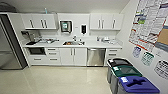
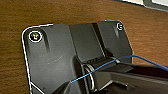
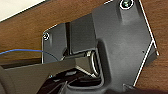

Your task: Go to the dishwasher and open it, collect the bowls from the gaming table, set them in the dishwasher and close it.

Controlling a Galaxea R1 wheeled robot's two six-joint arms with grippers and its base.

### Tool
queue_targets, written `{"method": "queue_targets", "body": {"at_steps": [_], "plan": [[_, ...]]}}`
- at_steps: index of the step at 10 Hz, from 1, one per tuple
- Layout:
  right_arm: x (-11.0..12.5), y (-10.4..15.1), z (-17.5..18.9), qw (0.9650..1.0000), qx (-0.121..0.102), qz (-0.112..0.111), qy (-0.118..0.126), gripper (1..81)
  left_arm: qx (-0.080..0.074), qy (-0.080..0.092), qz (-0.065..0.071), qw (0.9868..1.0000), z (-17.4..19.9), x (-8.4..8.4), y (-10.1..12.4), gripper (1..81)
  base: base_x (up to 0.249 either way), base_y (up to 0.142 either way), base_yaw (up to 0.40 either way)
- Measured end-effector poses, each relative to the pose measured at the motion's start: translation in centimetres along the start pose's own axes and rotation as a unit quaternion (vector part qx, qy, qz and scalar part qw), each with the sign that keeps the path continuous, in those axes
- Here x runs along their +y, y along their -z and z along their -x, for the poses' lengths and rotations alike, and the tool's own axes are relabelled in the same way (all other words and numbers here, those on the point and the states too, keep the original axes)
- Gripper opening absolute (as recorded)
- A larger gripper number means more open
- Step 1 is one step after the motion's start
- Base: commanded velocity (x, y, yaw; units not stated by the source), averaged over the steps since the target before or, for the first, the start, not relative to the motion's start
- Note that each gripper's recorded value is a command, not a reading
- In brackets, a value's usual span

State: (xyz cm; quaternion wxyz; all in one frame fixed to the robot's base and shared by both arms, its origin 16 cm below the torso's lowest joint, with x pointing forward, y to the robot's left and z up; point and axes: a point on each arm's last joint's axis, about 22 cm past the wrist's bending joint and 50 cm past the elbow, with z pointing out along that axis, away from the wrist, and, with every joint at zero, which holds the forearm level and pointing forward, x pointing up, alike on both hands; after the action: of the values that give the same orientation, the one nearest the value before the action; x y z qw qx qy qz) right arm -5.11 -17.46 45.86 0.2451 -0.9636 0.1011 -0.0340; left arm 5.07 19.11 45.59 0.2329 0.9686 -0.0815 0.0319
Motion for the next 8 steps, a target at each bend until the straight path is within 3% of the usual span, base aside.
{"method": "queue_targets", "body": {"at_steps": [8], "plan": [[0.01, 0.0, 0.06, 1.0, 0.0, 0.0, 0.0, 81.1, 0.0, 0.001, 0.0, 1.0, 0.14, -0.04, 0.03, 81.1, 0.101, 0.0, 0.0]]}}
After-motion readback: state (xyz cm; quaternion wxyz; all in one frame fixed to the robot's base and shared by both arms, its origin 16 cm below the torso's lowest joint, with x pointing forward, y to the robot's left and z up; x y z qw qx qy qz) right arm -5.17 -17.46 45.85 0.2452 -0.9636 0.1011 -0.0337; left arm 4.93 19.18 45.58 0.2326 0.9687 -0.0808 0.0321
